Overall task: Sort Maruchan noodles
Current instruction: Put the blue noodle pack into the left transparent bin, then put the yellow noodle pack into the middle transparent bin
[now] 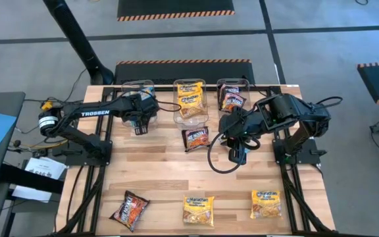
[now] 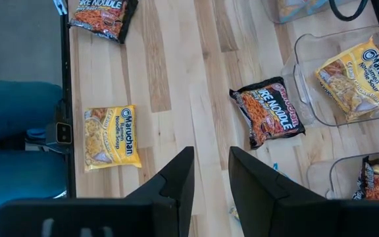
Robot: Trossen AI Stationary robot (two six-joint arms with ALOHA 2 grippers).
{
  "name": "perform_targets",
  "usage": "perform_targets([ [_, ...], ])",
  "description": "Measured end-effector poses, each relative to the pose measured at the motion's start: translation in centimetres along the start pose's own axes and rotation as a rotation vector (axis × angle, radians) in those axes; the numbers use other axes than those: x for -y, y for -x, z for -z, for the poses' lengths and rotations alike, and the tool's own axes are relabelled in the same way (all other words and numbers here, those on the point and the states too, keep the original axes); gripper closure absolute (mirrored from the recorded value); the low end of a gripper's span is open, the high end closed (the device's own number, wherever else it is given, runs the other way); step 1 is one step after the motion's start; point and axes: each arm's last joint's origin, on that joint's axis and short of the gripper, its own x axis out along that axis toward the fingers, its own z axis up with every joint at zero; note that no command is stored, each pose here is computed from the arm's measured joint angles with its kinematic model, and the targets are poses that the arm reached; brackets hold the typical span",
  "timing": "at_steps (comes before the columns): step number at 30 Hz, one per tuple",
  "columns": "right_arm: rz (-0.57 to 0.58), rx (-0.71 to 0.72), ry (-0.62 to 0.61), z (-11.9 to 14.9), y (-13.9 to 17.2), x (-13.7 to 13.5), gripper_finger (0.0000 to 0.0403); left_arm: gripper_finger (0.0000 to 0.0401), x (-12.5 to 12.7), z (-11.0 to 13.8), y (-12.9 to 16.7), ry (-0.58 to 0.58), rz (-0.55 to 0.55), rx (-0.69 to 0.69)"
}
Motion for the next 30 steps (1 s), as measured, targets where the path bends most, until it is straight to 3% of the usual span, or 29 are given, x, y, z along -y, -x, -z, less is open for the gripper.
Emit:
perform_targets([
  [7, -0.012, -0.003, 0.013, 0.2, 0.1, -0.5, 0.0285, 0.0241, -1.1, -0.6, 2.1, 0.097, 0.006, -0.015],
  [16, -0.043, -0.080, 0.115, 2.0, -1.2, -3.5, 0.0285, 0.0241, -1.4, -2.3, 6.8, 0.180, 0.020, 0.066],
  [22, -0.011, -0.208, 0.139, 4.1, -3.9, -5.5, 0.0285, 0.0241, 0.0, -2.8, 9.9, 0.156, 0.073, 0.159],
  [30, 0.046, -0.394, 0.064, 7.5, -7.5, -7.1, 0.0285, 0.0241, 2.6, -2.2, 13.1, 0.156, 0.172, 0.332],
])
